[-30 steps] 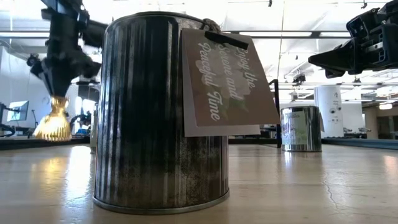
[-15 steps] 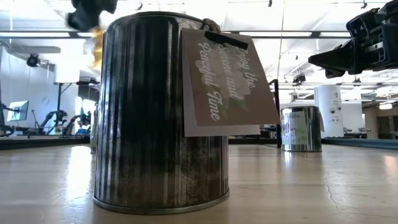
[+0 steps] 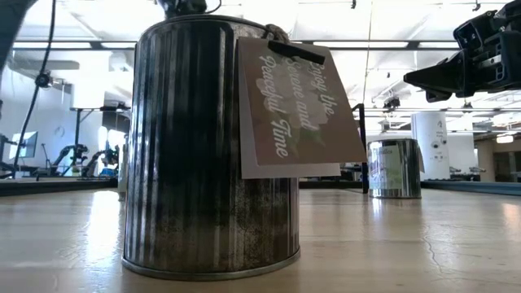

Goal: Pick & Place candle stick holders
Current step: Put the orange candle holder on the shelf aligned with the green candle holder

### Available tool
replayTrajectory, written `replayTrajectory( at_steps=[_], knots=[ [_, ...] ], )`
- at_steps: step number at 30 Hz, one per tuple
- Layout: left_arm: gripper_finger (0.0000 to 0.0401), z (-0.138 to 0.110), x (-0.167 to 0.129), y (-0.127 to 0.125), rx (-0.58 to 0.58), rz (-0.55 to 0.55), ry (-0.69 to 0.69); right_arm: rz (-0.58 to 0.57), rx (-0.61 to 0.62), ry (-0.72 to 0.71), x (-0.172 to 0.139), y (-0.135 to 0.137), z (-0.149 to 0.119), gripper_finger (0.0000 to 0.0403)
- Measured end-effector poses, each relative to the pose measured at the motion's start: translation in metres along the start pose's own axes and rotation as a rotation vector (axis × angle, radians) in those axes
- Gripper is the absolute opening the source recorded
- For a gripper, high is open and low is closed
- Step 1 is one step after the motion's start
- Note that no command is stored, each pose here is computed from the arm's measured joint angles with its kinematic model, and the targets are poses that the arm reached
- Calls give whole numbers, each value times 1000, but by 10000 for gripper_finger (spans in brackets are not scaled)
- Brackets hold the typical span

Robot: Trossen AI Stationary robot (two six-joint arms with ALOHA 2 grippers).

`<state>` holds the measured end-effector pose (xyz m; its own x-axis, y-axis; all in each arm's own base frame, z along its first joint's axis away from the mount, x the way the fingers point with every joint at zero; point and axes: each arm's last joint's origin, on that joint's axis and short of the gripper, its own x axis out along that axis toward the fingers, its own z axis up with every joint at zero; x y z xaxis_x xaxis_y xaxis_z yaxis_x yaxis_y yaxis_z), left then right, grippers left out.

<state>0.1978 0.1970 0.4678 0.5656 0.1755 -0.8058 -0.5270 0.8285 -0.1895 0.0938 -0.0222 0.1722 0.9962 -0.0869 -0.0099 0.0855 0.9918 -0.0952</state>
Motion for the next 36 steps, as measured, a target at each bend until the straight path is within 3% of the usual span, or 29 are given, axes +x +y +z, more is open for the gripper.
replayTrajectory(
  at_steps=[13, 22, 36],
  knots=[
    [30, 12, 44, 54, -189, 40, 105, 0, 0, 0, 0, 0, 0, 22],
    [30, 18, 84, 70, -218, 9, 200, 0, 0, 0, 0, 0, 0, 22],
    [30, 23, 97, 79, -213, 48, 184, 0, 0, 0, 0, 0, 0, 22]
  ],
)
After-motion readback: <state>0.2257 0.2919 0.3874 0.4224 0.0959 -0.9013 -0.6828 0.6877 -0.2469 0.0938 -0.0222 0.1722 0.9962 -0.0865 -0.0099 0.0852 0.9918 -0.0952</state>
